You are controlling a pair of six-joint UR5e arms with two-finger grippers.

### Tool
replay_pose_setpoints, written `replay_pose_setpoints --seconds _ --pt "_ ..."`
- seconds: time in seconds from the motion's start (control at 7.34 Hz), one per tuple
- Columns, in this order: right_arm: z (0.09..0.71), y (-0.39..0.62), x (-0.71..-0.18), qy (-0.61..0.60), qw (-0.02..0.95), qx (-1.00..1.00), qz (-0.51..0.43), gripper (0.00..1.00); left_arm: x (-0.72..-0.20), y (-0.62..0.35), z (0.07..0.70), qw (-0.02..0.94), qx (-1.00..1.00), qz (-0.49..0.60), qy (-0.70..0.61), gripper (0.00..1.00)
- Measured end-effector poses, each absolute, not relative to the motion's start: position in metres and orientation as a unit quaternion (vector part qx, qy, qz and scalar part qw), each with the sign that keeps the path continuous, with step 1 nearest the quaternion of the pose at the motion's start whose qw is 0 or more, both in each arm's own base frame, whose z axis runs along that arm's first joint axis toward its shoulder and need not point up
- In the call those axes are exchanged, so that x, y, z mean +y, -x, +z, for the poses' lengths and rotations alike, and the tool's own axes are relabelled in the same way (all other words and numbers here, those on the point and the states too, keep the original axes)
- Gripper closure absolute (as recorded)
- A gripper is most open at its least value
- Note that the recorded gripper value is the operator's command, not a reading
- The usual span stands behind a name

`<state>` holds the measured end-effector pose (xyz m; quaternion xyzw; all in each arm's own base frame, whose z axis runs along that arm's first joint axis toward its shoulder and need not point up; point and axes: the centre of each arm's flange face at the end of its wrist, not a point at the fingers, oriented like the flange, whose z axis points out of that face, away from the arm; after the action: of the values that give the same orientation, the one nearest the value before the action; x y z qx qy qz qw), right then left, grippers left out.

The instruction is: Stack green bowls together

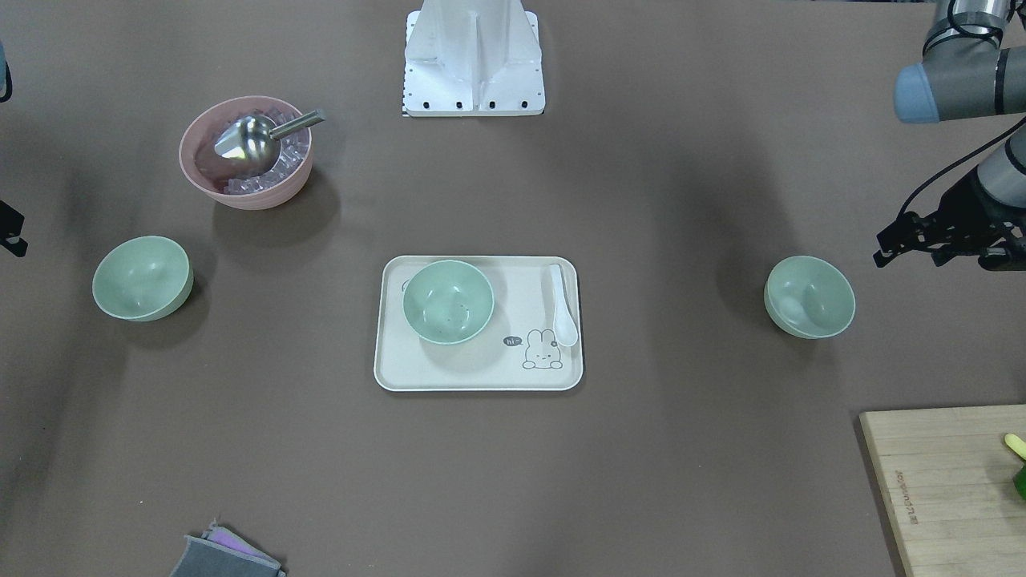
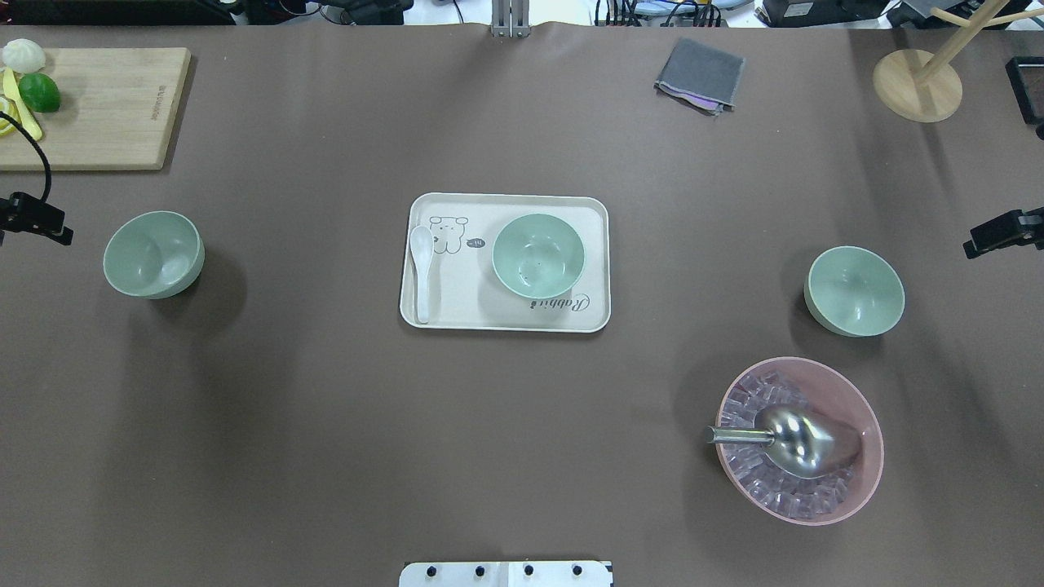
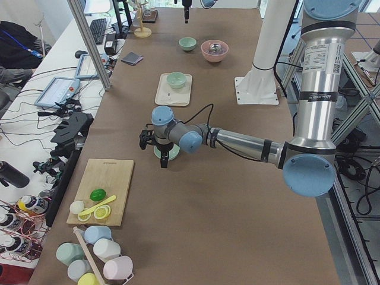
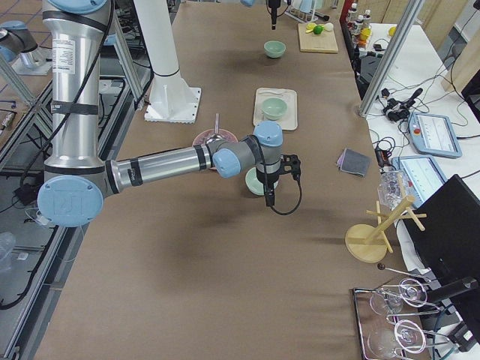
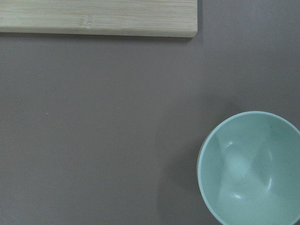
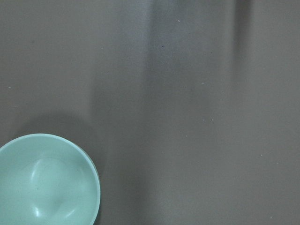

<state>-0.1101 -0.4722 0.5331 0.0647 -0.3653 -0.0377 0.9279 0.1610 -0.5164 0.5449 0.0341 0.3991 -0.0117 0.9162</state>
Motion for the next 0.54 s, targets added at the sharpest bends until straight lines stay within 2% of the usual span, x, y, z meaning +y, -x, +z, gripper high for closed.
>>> replay_pose_setpoints --seconds 0.41,0.54 --pt "0.532 0.112 -0.472 -0.068 0.927 -0.366 -0.04 0.0 -0.533 -0.209 0.557 0.915 0.401 0.02 -0.032 0.03" --pt "0.533 0.112 -0.472 -0.067 0.927 -0.366 -0.04 0.0 -0.534 -0.217 0.569 0.914 0.404 0.028 -0.035 0.13"
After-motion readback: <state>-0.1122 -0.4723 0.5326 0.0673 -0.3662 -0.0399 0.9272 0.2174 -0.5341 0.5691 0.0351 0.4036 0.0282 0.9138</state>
